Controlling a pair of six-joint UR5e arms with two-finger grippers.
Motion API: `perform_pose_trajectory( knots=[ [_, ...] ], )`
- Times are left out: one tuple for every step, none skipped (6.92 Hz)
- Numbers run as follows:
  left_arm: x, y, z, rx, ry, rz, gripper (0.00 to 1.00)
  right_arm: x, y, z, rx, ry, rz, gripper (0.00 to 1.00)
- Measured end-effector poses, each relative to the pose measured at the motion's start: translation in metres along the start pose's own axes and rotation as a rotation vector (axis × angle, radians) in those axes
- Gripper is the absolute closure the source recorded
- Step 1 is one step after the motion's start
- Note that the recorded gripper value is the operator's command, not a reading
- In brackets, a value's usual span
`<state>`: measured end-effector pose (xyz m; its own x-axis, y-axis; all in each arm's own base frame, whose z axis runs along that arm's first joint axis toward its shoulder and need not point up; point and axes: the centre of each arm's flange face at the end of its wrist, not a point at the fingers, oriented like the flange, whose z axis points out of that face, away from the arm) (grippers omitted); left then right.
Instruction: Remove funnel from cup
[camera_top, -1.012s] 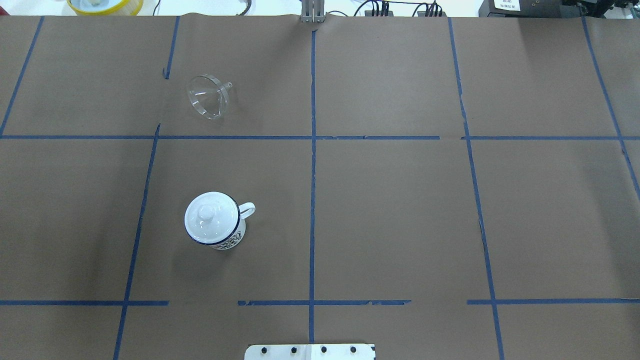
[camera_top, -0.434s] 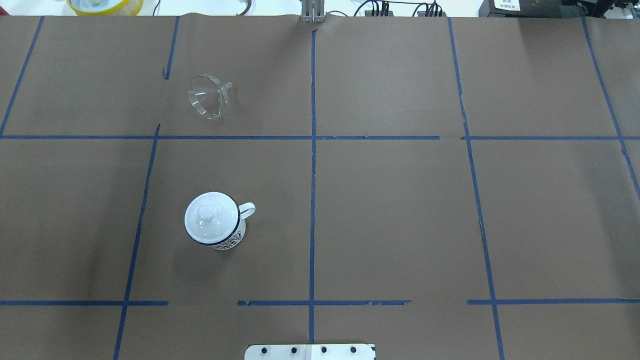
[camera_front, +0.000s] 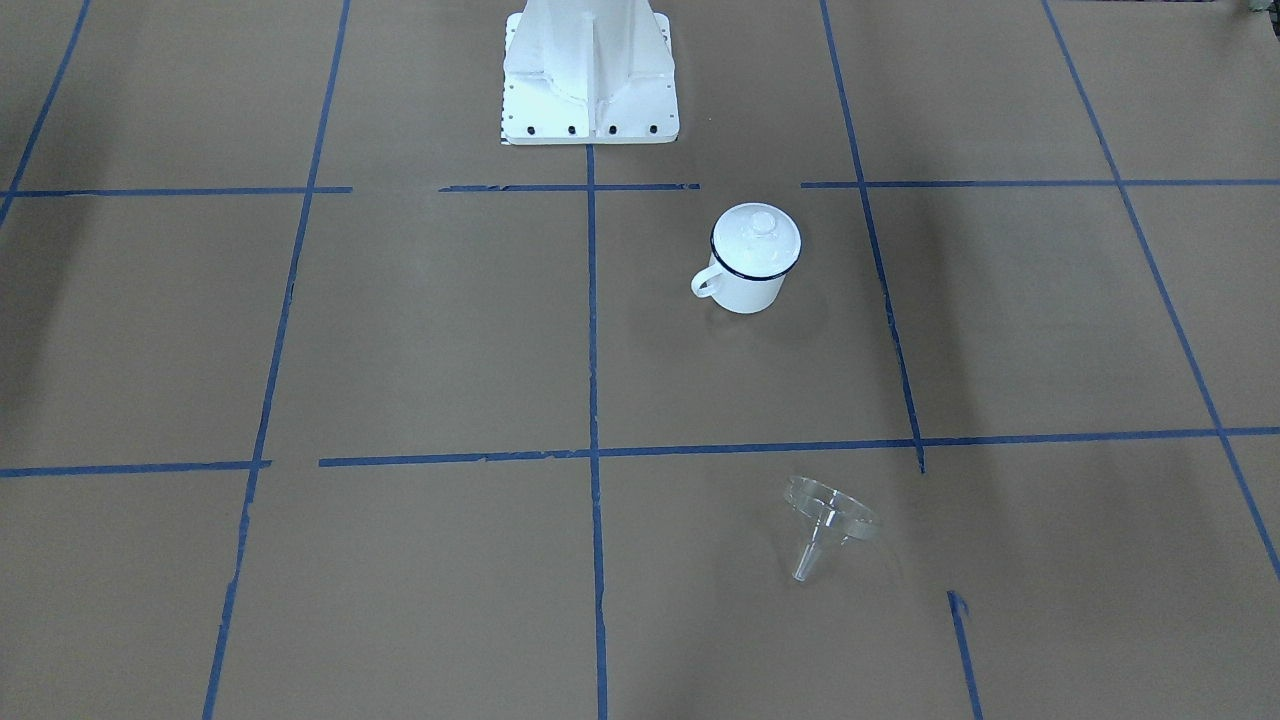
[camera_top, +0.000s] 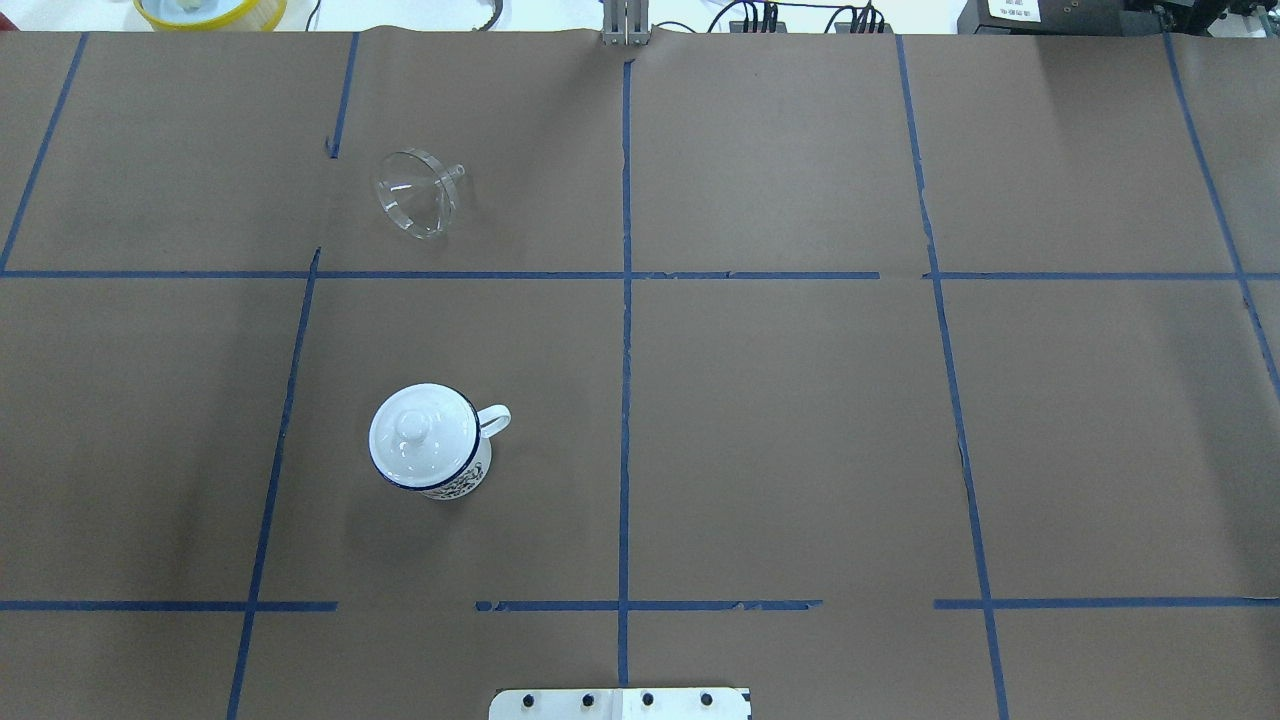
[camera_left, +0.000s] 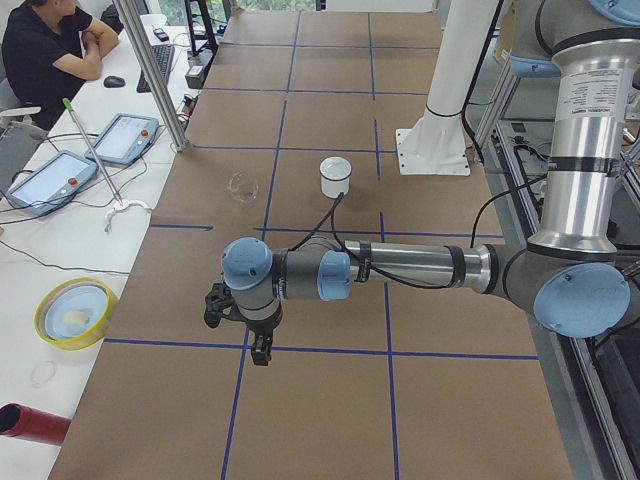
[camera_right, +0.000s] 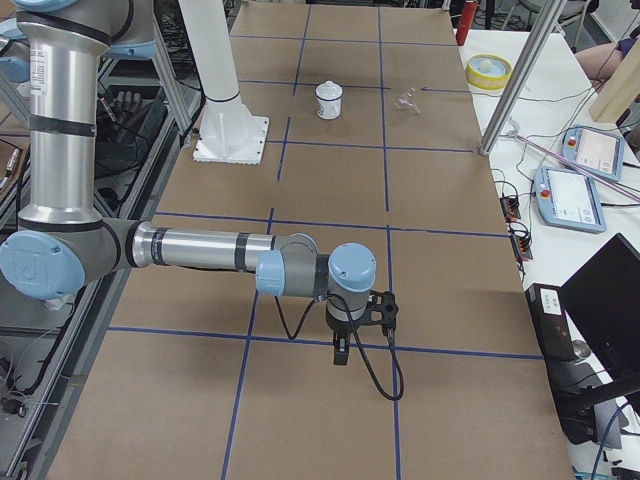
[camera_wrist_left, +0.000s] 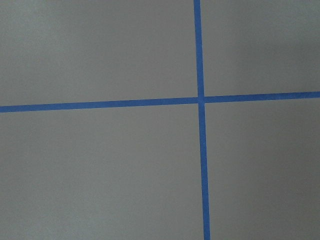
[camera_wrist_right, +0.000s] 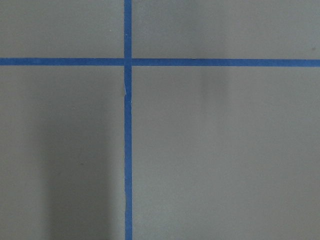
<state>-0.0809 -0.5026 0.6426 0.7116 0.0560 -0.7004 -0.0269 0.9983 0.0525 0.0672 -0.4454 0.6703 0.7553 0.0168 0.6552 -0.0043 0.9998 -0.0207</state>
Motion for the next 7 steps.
perform_pose_trajectory(
  knots=[
    [-0.0002, 0.0000, 0.0003, -0.002, 0.000, 0.001, 0.00, 0.0001, 0.0000, 0.0001, 0.000, 0.000, 0.000, 0.00],
    [-0.0012, 0.0005, 0.0012, -0.005, -0.001, -0.001, 0.00, 0.0001, 0.0000, 0.0002, 0.000, 0.000, 0.000, 0.00],
    [-0.0019, 0.0007, 0.0019, -0.007, -0.002, -0.002, 0.00, 0.0001, 0.0000, 0.0001, 0.000, 0.000, 0.000, 0.00],
    [-0.0025, 0.0007, 0.0025, -0.008, -0.002, -0.002, 0.00, 0.0001, 0.0000, 0.0001, 0.000, 0.000, 0.000, 0.00],
    [-0.0026, 0.0004, 0.0028, -0.009, -0.003, -0.001, 0.00, 0.0001, 0.0000, 0.0001, 0.000, 0.000, 0.000, 0.00],
    [-0.0018, -0.0002, 0.0021, -0.008, -0.005, 0.000, 0.00, 0.0001, 0.0000, 0.0001, 0.000, 0.000, 0.000, 0.00],
    [-0.0003, -0.0009, 0.0007, -0.007, -0.005, 0.001, 0.00, 0.0000, 0.0000, 0.0001, 0.000, 0.000, 0.000, 0.00]
  ],
)
